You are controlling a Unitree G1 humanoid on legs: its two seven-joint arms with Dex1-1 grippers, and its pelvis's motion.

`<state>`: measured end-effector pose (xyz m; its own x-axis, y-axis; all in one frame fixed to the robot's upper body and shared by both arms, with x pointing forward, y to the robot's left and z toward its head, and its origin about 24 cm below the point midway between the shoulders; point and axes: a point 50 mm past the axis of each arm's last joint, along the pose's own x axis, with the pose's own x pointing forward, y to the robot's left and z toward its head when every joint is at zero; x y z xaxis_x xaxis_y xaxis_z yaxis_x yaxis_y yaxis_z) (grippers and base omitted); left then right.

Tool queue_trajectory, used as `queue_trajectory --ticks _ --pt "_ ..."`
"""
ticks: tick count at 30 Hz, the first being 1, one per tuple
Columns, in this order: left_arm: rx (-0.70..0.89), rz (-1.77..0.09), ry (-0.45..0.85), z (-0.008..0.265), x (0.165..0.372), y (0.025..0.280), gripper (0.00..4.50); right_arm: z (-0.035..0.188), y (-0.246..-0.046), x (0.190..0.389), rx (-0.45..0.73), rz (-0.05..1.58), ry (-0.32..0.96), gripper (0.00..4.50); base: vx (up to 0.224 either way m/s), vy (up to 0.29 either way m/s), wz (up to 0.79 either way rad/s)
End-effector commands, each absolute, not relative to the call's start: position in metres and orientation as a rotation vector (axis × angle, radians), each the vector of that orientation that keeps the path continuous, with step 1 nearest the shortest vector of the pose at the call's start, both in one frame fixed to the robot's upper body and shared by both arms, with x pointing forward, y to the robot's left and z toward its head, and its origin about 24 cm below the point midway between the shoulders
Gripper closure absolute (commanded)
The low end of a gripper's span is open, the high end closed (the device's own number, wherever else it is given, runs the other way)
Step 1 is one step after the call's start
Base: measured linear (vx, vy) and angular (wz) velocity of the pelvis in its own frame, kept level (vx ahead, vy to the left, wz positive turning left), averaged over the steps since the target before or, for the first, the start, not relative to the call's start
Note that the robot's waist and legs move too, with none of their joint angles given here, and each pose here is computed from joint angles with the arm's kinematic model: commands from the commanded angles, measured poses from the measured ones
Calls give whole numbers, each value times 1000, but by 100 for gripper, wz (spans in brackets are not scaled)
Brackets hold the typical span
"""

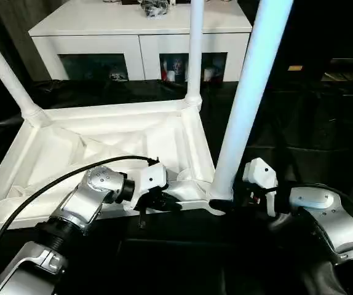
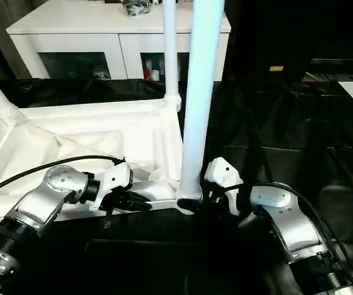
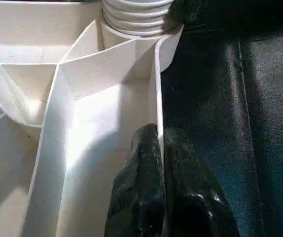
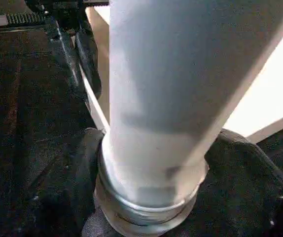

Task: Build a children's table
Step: Rotate leg to tighten

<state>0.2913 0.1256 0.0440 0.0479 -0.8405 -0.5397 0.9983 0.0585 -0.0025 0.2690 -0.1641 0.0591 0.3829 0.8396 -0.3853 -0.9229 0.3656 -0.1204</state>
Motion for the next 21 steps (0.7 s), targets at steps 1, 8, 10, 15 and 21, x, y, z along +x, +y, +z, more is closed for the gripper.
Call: queue_trajectory --ticks 1,8,10,15,21 --pt "428 -1483 620 20 277 139 450 56 -169 270 -367 1137 306 125 0 0 0" --pt "396 -1444 636 16 271 139 450 36 -180 273 -399 988 404 179 0 0 0" --pt "381 -1416 646 14 270 136 450 31 -180 276 -385 923 420 180 0 0 0" --pt "234 -1266 598 19 275 102 450 18 -155 285 -245 723 414 180 0 0 0" --pt "218 -1092 563 21 288 62 450 13 -129 307 -107 359 397 181 0 0 0"
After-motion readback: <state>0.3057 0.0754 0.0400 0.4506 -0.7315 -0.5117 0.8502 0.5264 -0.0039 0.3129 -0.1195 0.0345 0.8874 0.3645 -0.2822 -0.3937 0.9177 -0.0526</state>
